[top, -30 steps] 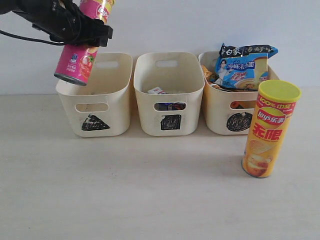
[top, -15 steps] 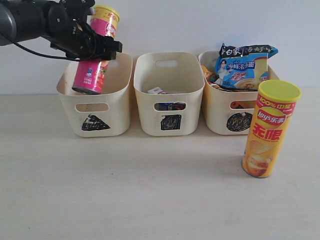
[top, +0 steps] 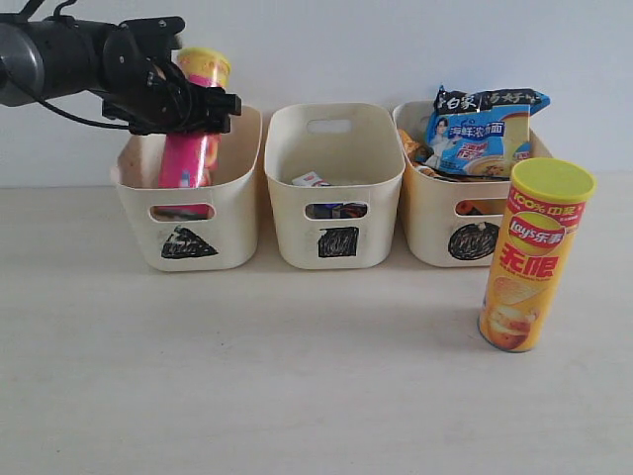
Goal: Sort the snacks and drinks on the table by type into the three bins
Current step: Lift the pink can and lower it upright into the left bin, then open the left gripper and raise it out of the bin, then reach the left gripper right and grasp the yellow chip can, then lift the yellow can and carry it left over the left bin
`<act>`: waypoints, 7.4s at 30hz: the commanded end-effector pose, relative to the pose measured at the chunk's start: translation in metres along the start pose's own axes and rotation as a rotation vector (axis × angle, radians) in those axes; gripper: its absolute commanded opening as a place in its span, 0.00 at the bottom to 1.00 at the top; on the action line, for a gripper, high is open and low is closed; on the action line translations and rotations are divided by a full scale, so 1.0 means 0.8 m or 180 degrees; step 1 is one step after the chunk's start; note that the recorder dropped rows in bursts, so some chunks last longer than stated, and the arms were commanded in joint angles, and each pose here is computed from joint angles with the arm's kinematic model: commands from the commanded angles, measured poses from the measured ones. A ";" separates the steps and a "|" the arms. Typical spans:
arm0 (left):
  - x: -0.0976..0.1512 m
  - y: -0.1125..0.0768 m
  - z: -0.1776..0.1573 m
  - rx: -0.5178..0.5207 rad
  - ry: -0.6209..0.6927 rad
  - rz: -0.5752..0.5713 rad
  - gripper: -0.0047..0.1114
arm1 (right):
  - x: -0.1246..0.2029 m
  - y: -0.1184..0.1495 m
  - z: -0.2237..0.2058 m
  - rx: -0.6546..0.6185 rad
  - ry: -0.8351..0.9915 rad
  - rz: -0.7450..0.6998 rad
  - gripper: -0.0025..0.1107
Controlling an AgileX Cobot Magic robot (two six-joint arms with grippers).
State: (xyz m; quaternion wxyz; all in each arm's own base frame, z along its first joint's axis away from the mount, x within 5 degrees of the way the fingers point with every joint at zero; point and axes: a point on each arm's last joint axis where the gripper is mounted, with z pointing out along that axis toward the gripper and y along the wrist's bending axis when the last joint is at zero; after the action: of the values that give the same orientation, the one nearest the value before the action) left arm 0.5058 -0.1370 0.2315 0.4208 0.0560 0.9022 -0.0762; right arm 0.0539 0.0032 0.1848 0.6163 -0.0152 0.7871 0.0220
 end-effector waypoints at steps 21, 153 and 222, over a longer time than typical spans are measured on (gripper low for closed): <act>-0.037 -0.003 -0.089 -0.0017 0.0205 0.0887 0.08 | 0.001 -0.001 0.000 0.0028 -0.0025 -0.0015 0.02; 0.231 -0.367 0.007 0.3101 -0.1608 0.1668 0.08 | 0.001 -0.001 0.000 0.0028 -0.0025 -0.0015 0.02; -0.010 -0.041 -0.160 -0.0405 -0.0113 0.1537 0.08 | 0.001 -0.001 0.000 0.0026 -0.0025 0.0012 0.02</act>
State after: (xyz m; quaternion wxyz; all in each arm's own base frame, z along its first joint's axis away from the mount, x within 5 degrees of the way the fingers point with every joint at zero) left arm 0.4013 -0.1458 0.3226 0.4847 0.2270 0.8397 0.0919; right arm 0.0539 0.0032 0.1848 0.6162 -0.0125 0.7871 0.0242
